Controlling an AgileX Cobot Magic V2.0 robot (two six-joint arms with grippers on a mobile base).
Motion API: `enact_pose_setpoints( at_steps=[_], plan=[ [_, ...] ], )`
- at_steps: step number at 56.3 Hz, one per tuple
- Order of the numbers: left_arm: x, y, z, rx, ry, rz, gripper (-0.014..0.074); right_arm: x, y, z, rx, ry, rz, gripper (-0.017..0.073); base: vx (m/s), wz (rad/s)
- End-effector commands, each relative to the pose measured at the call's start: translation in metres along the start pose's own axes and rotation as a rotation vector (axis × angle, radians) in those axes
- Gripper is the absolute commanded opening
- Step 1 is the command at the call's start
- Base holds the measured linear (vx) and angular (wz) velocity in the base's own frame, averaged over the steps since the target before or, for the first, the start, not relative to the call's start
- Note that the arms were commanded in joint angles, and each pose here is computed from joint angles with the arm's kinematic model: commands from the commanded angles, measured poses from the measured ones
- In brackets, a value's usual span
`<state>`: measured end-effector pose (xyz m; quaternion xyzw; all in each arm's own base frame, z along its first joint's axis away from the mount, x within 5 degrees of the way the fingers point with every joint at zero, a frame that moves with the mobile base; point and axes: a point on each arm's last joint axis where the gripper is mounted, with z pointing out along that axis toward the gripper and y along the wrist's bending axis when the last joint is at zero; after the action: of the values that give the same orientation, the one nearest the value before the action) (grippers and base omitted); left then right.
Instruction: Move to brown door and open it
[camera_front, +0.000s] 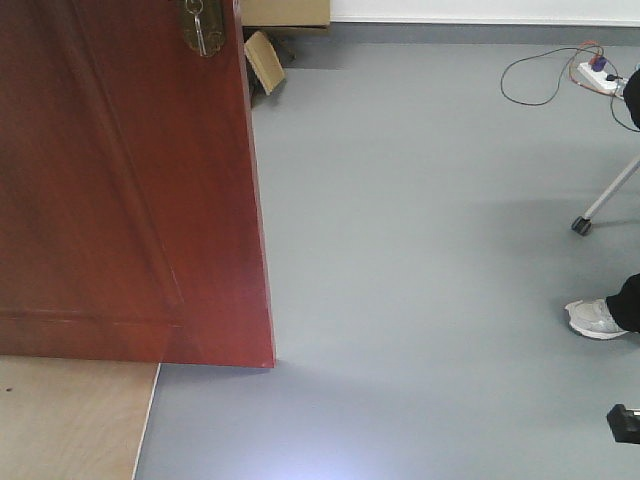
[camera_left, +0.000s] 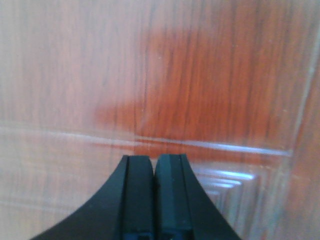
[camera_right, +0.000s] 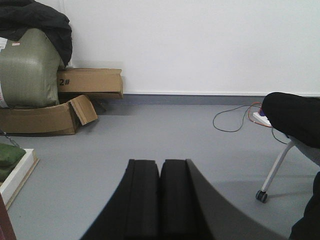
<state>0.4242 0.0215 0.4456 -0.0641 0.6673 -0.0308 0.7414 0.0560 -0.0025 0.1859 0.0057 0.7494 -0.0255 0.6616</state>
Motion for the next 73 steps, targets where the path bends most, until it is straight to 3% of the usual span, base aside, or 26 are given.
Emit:
enact_pose_setpoints(
  at_steps=[1,26,35,47,55,65,73],
  plan=[
    [-0.042,-0.007,-0.018,0.014,-0.169,-0.009,-0.0006,-0.007,-0.001,-0.001,0.010,-0.091,-0.010,0.0000,0.03,0.00],
    [-0.037,-0.006,-0.013,0.010,-0.180,-0.009,-0.0006,-0.007,-0.001,-0.001,0.010,-0.091,-0.010,0.0000,0.00,0.00],
    [-0.033,-0.013,-0.019,0.030,-0.110,0.008,-0.0006,-0.007,-0.001,-0.001,0.010,-0.091,-0.010,0.0000,0.00,0.00],
    [-0.060,-0.044,-0.069,0.113,-0.104,0.112,-0.0006,-0.007,-0.001,-0.001,0.010,-0.091,-0.010,0.0000,0.00,0.00],
    [-0.087,-0.060,-0.120,0.173,-0.174,0.126,-0.0006,-0.007,-0.001,-0.001,0.010,-0.091,-0.010,0.0000,0.00,0.00],
    [-0.105,-0.054,-0.189,0.191,-0.271,0.113,-0.0006,-0.007,-0.001,-0.001,0.010,-0.091,-0.010,0.0000,0.00,0.00],
    [-0.091,-0.041,-0.239,0.179,-0.347,0.124,-0.0006,-0.007,-0.001,-0.001,0.010,-0.091,-0.010,0.0000,0.00,0.00]
  ],
)
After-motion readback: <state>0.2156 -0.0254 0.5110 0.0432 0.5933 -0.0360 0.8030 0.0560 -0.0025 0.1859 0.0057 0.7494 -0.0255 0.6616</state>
